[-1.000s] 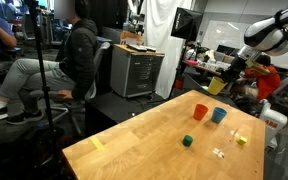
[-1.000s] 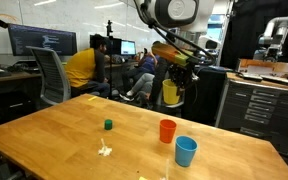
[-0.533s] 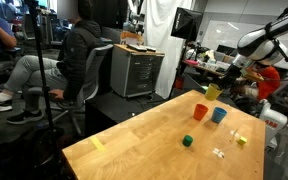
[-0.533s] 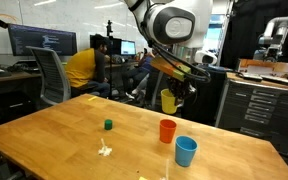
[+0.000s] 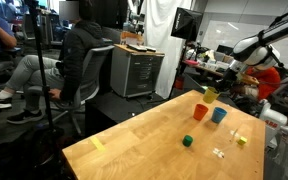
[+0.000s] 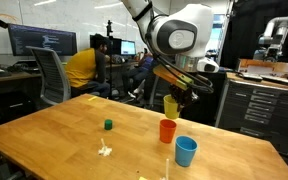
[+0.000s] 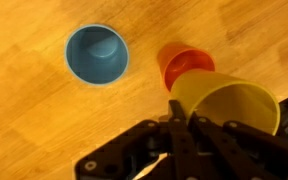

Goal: Stack the cups into the orange cup

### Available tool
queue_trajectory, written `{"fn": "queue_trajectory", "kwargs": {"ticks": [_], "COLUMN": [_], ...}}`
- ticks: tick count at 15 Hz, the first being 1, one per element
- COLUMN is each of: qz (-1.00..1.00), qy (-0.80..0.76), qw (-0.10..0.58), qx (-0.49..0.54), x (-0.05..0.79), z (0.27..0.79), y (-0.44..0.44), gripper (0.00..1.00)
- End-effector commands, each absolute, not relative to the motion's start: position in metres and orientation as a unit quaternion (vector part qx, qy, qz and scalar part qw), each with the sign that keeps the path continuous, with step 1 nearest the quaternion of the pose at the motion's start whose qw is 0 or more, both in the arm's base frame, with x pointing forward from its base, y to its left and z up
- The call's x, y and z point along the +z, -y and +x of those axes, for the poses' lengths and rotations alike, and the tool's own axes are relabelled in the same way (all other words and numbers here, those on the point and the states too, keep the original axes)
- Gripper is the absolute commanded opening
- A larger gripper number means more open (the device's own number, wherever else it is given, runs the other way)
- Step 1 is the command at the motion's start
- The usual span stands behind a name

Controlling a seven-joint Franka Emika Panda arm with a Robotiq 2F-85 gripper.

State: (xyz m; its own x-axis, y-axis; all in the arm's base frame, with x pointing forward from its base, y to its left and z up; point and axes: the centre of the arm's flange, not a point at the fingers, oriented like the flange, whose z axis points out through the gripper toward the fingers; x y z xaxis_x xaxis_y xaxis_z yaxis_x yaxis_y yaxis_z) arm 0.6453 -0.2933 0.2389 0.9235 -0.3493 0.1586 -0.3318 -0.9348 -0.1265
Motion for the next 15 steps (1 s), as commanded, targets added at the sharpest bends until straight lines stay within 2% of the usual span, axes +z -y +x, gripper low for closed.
{"fn": "queue_trajectory", "kwargs": {"ticks": [1, 8, 15], "qz": [-0.979, -0.981, -0.981], "qy": [-0.169, -0.158, -0.16], "qw": [0.046, 0.055, 0.064], "qx": [-0.099, -0.097, -0.086], "x": [0.235, 0.215, 0.195], "z": [0.668, 0.681, 0.67], "y": [0.302, 0.29, 0.284], "gripper": [0.03, 0.03, 0.03]}}
